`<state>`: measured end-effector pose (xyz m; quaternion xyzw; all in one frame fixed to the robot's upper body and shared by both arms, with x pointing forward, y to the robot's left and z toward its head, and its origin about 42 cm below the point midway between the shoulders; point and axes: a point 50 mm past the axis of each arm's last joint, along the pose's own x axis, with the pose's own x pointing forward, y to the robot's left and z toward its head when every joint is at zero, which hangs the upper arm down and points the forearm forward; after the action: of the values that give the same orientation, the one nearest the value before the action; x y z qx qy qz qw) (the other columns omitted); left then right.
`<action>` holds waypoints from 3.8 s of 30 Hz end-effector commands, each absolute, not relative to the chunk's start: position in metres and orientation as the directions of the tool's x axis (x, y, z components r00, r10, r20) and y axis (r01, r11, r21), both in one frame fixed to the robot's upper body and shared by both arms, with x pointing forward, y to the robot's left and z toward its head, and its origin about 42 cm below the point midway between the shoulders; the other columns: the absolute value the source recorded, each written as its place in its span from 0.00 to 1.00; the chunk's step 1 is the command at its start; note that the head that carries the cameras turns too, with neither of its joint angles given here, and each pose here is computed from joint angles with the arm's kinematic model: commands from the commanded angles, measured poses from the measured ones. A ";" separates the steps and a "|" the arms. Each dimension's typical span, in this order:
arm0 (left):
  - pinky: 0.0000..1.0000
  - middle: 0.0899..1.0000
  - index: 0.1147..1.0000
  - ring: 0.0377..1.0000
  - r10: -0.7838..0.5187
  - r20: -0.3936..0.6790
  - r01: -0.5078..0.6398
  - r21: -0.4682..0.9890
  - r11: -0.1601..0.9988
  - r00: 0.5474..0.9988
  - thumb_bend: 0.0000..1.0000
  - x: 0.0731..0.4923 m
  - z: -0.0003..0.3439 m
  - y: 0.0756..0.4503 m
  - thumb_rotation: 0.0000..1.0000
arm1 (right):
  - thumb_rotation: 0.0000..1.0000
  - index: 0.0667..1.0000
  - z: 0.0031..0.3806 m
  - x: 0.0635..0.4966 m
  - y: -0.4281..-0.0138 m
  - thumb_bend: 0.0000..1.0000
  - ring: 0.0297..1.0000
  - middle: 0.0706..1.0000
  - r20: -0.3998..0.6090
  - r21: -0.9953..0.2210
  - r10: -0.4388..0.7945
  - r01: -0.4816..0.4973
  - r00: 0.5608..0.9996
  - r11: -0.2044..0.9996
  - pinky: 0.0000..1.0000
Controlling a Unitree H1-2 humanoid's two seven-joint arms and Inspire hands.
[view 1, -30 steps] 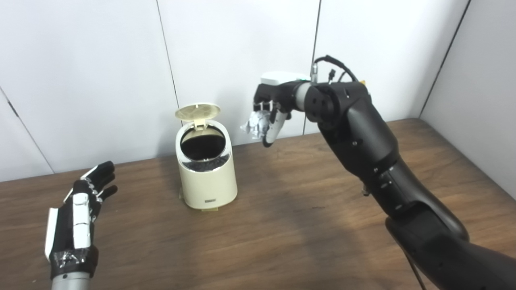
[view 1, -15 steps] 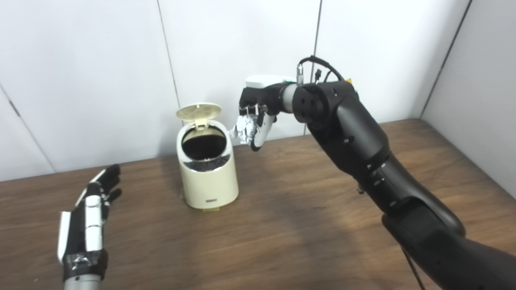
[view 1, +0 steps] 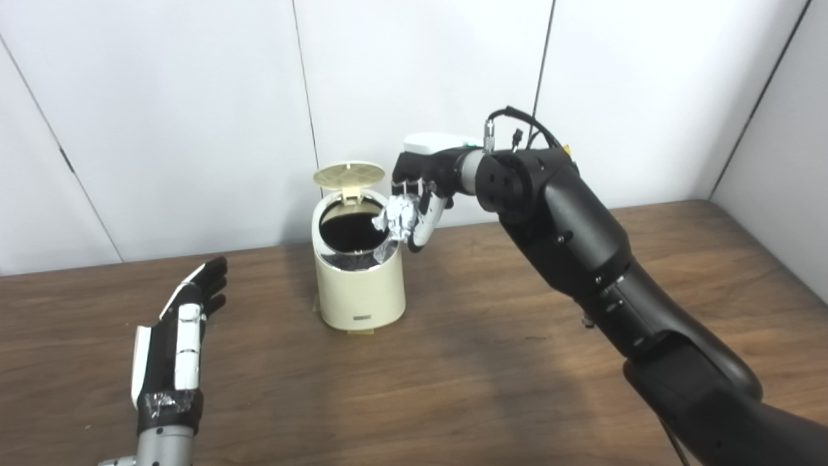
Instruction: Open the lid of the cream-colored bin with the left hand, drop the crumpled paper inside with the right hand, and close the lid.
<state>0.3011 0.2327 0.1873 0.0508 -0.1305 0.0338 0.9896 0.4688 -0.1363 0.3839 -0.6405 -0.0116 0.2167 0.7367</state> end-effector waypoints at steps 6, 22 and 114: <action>0.88 0.86 0.85 0.87 0.046 0.346 -0.085 0.097 0.992 0.937 0.51 0.303 0.198 0.225 1.00 | 0.00 0.45 0.424 0.470 -0.122 0.53 0.35 0.43 -0.155 -0.975 0.354 -0.200 0.922 0.095 0.30; 0.87 0.86 0.86 0.87 0.051 0.347 -0.088 0.093 0.992 0.937 0.53 0.302 0.196 0.222 1.00 | 0.00 0.44 0.417 0.479 -0.109 0.53 0.35 0.44 -0.132 -0.980 0.359 -0.176 0.924 0.093 0.28; 0.84 0.86 0.84 0.87 0.047 0.330 -0.081 0.088 0.993 0.943 0.53 0.300 0.195 0.219 0.99 | 0.09 0.72 0.365 0.459 -0.087 1.00 0.76 0.82 0.082 -0.991 0.382 0.035 0.921 0.131 0.57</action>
<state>0.2976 0.2223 0.1817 0.0525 -0.1352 0.0348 0.9888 0.4600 -0.0851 0.3416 -0.6408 -0.1238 0.1467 0.7433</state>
